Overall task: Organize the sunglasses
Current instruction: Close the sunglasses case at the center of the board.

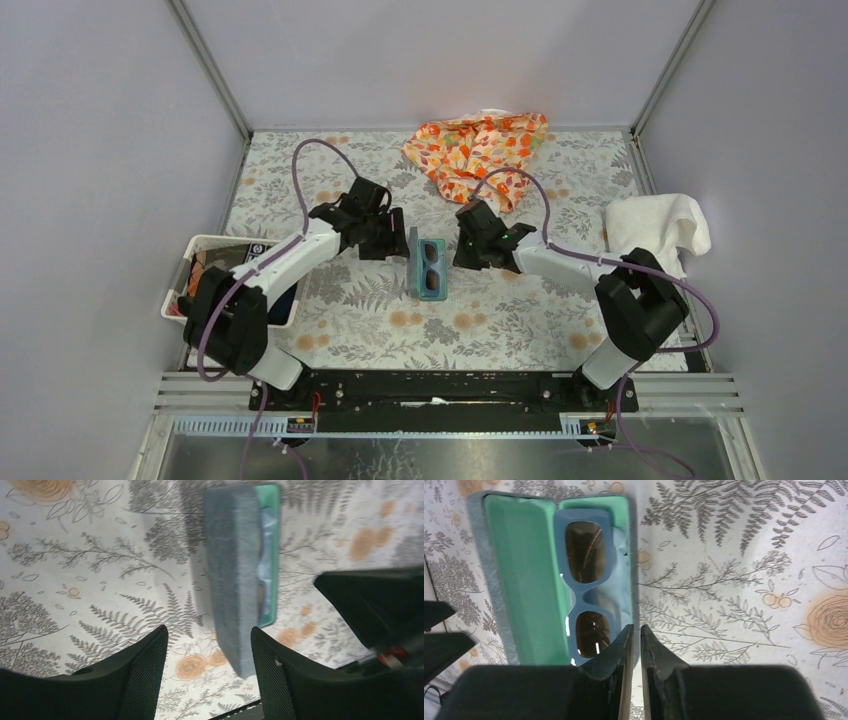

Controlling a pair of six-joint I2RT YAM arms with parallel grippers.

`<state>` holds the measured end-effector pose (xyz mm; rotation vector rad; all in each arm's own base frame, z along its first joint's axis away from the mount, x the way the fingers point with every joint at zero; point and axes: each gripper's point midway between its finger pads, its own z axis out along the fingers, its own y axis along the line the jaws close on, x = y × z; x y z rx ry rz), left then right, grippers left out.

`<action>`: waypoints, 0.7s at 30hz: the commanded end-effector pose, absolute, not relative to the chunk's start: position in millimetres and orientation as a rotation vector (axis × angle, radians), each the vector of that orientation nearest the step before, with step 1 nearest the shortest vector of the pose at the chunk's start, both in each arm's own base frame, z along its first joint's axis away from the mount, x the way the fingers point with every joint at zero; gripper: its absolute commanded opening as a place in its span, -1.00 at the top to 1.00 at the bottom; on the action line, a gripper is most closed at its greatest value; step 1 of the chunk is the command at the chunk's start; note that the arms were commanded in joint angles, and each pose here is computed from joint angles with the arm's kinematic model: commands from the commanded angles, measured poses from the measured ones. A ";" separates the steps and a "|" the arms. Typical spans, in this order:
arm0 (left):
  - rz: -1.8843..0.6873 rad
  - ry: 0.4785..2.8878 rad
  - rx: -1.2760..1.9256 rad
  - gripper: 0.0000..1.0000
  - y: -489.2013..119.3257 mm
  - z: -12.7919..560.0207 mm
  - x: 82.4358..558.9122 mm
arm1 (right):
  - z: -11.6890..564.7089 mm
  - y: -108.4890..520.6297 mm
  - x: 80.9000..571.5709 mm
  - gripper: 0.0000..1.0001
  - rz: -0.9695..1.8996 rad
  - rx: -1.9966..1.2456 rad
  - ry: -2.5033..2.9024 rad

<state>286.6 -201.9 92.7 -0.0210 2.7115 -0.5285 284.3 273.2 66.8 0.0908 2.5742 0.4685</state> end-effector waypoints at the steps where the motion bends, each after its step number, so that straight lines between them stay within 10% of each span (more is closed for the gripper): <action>1: -0.715 2.594 -0.001 -0.34 -224.5 119.0 290.3 | 78.1 276.9 295.8 0.61 0.666 0.143 2.533; 21: -0.741 2.623 -0.021 -0.10 -228.9 97.0 290.2 | 32.2 288.8 301.4 0.46 0.858 0.233 2.579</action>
